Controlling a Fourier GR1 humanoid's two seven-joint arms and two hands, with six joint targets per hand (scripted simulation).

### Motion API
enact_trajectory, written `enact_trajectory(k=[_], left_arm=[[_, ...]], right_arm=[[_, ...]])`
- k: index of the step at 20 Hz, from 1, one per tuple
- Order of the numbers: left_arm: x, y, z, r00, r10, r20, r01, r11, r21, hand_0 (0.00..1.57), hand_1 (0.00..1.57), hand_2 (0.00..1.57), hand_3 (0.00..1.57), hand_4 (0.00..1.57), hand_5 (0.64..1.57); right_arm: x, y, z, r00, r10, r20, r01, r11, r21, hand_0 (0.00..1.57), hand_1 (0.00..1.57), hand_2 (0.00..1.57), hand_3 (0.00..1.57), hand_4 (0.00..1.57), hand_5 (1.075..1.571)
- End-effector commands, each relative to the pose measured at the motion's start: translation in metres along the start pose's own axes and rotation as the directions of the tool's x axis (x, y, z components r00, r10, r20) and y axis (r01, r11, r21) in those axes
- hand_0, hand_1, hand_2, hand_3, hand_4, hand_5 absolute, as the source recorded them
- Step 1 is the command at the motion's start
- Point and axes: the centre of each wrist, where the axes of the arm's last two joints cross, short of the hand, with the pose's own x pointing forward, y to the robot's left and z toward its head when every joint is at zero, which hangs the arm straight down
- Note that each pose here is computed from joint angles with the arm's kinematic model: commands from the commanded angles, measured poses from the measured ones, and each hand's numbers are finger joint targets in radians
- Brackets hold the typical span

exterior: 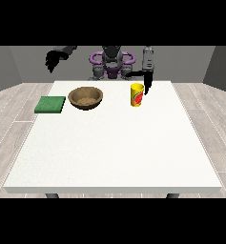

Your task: Pick the cup and pour the ball into the bowl, then pick the bowl and place it on the pad

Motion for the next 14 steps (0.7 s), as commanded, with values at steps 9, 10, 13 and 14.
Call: enact_trajectory(k=[9, 10, 13, 14], left_arm=[[-0.057, -0.008, -0.011, 1.000, 0.008, -0.027, -0.008, 1.000, 0.019, 0.00, 0.00, 0.00, 0.00, 0.18, 1.423], [-0.069, 0.002, -0.002, 1.000, -0.012, -0.028, 0.013, 0.999, 0.046, 0.00, 0.00, 0.00, 0.00, 0.21, 1.435], [-0.070, 0.021, -0.009, 0.997, 0.003, -0.072, 0.001, 0.999, 0.048, 0.00, 0.00, 0.00, 0.00, 0.65, 1.535], [-0.082, 0.006, 0.003, 0.998, -0.002, -0.065, 0.008, 0.996, 0.085, 0.00, 0.00, 0.00, 0.00, 0.89, 1.555]], right_arm=[[-0.027, -0.011, 0.000, 1.000, -0.005, -0.025, 0.005, 1.000, 0.011, 0.00, 0.00, 0.00, 0.00, 0.68, 1.564], [0.001, -0.019, -0.010, 1.000, 0.007, -0.006, -0.006, 0.999, 0.038, 0.00, 0.00, 0.00, 0.00, 0.67, 1.563], [-0.025, -0.033, 0.005, 0.999, -0.001, -0.051, 0.002, 1.000, 0.008, 0.00, 0.00, 0.00, 0.00, 0.68, 1.566], [-0.002, -0.020, -0.010, 0.999, -0.002, -0.042, 0.003, 1.000, 0.021, 0.00, 0.00, 0.00, 0.00, 0.67, 1.566]])
